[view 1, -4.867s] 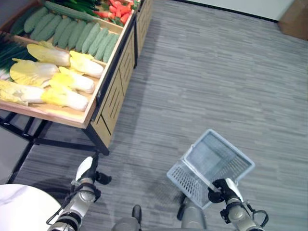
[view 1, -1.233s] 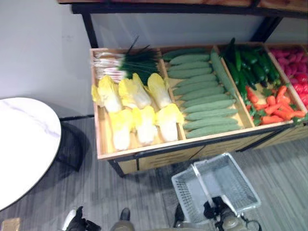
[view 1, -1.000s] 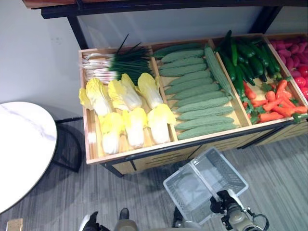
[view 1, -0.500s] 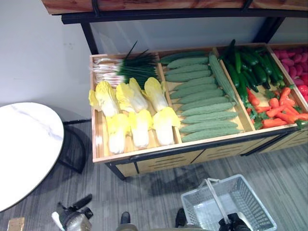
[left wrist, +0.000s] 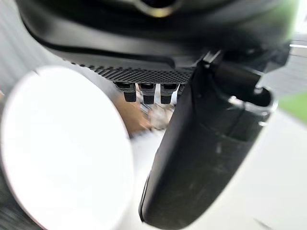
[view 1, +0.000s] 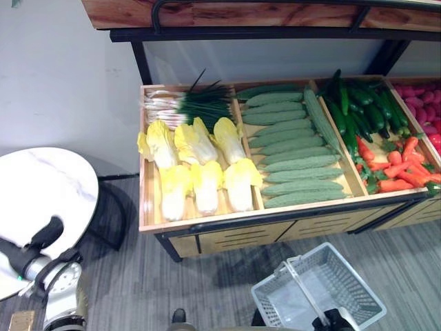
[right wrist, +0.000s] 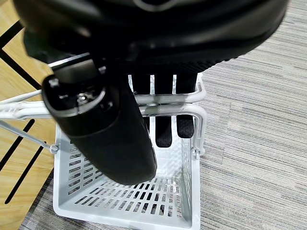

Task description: Get the vegetables into the basket

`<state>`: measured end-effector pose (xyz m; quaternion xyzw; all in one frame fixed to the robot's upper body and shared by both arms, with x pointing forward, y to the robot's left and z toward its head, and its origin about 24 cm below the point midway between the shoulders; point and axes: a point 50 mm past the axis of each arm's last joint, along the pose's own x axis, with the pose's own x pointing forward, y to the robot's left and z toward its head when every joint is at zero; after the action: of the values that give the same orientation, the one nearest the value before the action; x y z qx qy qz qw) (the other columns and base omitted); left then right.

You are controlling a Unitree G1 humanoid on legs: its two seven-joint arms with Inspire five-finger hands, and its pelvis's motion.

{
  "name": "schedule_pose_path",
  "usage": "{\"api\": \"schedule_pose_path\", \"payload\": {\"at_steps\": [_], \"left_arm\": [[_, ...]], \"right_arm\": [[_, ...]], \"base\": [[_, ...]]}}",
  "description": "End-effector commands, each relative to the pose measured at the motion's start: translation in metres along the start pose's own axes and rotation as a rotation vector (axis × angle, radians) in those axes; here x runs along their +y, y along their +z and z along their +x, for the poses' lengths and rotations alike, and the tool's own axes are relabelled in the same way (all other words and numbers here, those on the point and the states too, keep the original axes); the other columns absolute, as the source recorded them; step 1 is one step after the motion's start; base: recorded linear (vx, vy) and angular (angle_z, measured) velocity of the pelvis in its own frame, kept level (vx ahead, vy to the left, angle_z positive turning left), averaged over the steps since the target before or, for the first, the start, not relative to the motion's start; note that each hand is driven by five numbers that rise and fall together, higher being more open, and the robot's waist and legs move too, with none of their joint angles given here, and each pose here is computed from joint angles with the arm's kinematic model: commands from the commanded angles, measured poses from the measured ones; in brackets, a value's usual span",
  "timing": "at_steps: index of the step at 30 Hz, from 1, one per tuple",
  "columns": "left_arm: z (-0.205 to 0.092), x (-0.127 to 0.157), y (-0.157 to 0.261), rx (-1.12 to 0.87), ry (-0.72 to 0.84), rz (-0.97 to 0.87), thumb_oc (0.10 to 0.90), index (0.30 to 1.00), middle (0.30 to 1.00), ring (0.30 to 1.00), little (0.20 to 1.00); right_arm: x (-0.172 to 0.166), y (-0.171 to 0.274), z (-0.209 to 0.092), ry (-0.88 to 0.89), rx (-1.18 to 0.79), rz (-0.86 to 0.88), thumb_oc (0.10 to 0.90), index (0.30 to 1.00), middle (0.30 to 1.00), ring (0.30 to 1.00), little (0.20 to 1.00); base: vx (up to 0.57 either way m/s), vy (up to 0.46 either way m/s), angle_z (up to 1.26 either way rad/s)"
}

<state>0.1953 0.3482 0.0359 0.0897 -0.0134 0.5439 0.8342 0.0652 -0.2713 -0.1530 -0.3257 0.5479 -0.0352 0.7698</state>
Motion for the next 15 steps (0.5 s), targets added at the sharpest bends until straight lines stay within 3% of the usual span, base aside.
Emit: {"api": "schedule_pose_path", "payload": {"at_steps": [1, 8, 15], "left_arm": [[0.009, -0.032, 0.056, -0.291, -0.148, -0.044, 0.9, 1.0, 1.0, 1.0, 1.0], [-0.044, -0.088, 0.076, -0.364, -0.542, -0.124, 0.9, 1.0, 1.0, 1.0, 1.0], [-0.07, -0.11, 0.059, -0.319, -0.668, -0.065, 0.9, 1.0, 1.0, 1.0, 1.0]], "right_arm": [[-0.01, 0.013, 0.005, -0.031, -0.043, -0.046, 0.4, 0.3, 0.3, 0.3, 0.3], [-0.013, 0.03, 0.007, -0.021, -0.109, -0.098, 0.4, 0.3, 0.3, 0.3, 0.3], [-0.011, 0.035, 0.007, -0.023, -0.128, -0.101, 0.4, 0.3, 0.3, 0.3, 0.3]], "base": [[-0.02, 0.008, -0.07], [0.0, 0.003, -0.13], [0.02, -0.02, -0.14]]}}
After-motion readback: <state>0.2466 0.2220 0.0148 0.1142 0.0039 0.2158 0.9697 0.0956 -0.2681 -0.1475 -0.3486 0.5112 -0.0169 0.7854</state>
